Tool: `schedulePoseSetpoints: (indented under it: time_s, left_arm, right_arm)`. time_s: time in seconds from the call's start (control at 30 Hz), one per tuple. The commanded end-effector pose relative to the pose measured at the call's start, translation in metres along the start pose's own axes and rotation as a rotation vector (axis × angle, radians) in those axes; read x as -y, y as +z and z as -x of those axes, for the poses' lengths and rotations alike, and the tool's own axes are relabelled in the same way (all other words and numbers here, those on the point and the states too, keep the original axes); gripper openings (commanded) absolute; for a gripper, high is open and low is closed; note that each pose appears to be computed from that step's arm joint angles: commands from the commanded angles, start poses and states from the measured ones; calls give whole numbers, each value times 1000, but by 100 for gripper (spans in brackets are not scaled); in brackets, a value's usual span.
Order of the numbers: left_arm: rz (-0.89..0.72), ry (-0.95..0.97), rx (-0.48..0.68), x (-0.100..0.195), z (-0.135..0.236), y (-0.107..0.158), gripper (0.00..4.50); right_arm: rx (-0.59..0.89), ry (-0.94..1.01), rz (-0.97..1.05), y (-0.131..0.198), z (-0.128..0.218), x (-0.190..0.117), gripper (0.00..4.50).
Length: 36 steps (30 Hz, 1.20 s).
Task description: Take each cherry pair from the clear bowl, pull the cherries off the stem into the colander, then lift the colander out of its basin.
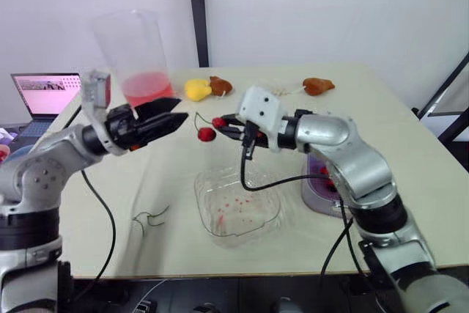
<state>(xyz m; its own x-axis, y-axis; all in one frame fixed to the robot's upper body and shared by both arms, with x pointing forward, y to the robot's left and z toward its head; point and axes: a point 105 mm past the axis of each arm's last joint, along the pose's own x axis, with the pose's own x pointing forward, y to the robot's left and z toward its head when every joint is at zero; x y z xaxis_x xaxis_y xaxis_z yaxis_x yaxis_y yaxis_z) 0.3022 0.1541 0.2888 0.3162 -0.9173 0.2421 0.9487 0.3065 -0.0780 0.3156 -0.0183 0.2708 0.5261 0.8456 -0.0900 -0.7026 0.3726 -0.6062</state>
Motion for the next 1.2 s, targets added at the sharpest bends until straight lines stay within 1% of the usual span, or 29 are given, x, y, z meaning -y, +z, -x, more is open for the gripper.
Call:
schedulePoseSetpoints:
  time_s: [0.03,0.13,0.27,0.4,0.6,0.7,0.8,0.93,1.1,1.2]
  left_arm:
    - [-41,-26,-24,-2,-13,5,450]
    - [-68,-52,-45,-4,-21,5,450]
    - [-94,-73,-59,-6,-35,0,450]
    - [-121,-89,-62,-5,-43,-3,450]
    - [-123,-90,-65,-8,-54,-8,450]
    - [-113,-70,-55,-13,-53,-5,362]
    - [-123,-57,-83,-15,-52,-8,223]
    - [-100,-62,-62,-13,-53,-7,223]
    - [-96,-67,-80,-12,-52,-10,223]
    - [-83,-64,-73,-13,-53,-10,134]
  right_arm:
    - [16,-181,270,9,4,5,63]
    - [-22,-316,425,0,7,10,63]
    - [-48,-394,605,-5,9,9,63]
    - [-55,-454,651,-4,13,13,63]
    - [-60,-466,754,0,16,15,63]
    - [-69,-466,786,-1,17,14,59]
    - [-67,-472,789,0,18,15,59]
    - [-68,-472,789,0,18,15,59]
    - [-65,-479,790,1,18,16,59]
    - [-63,-474,788,1,18,16,59]
